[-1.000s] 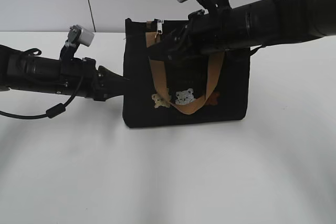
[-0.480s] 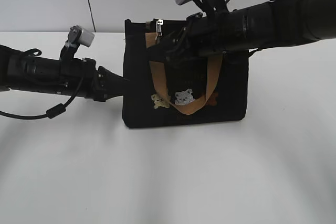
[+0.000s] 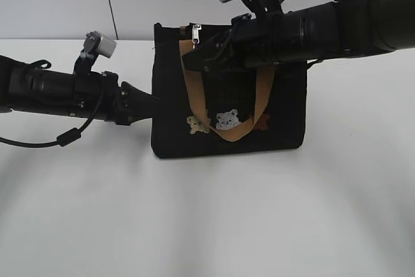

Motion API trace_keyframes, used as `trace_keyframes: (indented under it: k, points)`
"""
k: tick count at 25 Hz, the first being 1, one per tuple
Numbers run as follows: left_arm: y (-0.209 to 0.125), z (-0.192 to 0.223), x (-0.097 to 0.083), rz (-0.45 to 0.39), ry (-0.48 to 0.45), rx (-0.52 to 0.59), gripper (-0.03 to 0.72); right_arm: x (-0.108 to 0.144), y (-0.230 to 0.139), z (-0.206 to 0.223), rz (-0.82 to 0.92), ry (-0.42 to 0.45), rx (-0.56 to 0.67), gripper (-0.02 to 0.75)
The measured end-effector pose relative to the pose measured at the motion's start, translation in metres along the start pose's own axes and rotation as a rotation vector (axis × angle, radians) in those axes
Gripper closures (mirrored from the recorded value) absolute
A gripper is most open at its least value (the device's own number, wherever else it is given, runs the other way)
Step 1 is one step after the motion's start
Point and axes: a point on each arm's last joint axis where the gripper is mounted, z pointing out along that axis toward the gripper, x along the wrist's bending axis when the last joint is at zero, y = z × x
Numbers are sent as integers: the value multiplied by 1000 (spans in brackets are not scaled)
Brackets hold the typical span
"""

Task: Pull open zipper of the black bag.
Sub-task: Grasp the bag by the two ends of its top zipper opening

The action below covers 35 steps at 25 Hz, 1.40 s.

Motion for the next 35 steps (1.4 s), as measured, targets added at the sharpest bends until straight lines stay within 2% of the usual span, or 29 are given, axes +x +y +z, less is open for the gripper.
trace_keyframes:
  k: [10,18,30,35]
  points:
    - [0,0,0,-1,0,-1,655,-2,-1,1,5,-11,-6,417]
    - [0,0,0,-1,0,-1,655,-3,-1,1,11,-33,-1,531]
    - [0,0,0,-1,0,-1,655,-6,-2,1,14,-56,6,547]
    - [0,0,0,-1,0,-1,655,-7,0,-1,8,-74,8,671]
